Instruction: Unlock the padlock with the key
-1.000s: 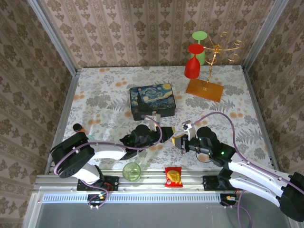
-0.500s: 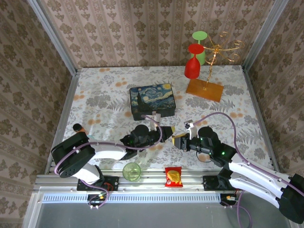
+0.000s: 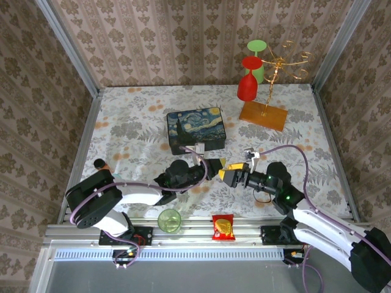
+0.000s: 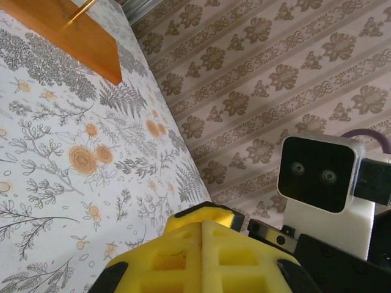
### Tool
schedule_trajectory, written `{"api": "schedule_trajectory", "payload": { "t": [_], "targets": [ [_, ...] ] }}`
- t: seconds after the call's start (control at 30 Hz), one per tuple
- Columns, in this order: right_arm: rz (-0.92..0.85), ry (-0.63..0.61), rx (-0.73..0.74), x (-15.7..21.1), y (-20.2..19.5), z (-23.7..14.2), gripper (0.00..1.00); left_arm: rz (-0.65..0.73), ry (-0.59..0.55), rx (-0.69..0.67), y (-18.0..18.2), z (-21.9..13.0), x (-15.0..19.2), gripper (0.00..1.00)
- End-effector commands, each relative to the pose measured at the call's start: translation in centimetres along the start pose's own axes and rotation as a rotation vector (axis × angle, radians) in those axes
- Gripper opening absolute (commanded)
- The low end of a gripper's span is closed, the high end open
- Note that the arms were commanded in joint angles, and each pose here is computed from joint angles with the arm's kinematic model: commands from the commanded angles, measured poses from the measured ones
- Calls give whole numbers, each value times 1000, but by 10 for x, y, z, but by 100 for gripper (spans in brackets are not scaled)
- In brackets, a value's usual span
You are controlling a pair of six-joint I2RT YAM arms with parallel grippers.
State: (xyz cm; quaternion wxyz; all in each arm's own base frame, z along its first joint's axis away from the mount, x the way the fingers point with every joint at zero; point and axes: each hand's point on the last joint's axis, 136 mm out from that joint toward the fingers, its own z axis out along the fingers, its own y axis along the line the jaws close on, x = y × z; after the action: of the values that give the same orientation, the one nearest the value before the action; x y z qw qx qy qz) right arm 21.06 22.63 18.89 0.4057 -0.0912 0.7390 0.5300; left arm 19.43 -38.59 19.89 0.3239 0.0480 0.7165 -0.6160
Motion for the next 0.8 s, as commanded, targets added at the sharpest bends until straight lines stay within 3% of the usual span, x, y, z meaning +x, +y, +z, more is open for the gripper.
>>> {"api": "schedule_trajectory", "payload": {
  "t": [0.0,0.47,0.77],
  "targets": [
    [15,-53,-168,-14,31,-2,69,-9,-63,67,-22,-5,-18,0],
    [38,-75,-165,-11,26,-8,29,6,-103,77,-30,-18,-26,0],
    [44,-78,-173,-10,27,-11,25,10,-105,90,-33,-17,-24,0]
  ]
}}
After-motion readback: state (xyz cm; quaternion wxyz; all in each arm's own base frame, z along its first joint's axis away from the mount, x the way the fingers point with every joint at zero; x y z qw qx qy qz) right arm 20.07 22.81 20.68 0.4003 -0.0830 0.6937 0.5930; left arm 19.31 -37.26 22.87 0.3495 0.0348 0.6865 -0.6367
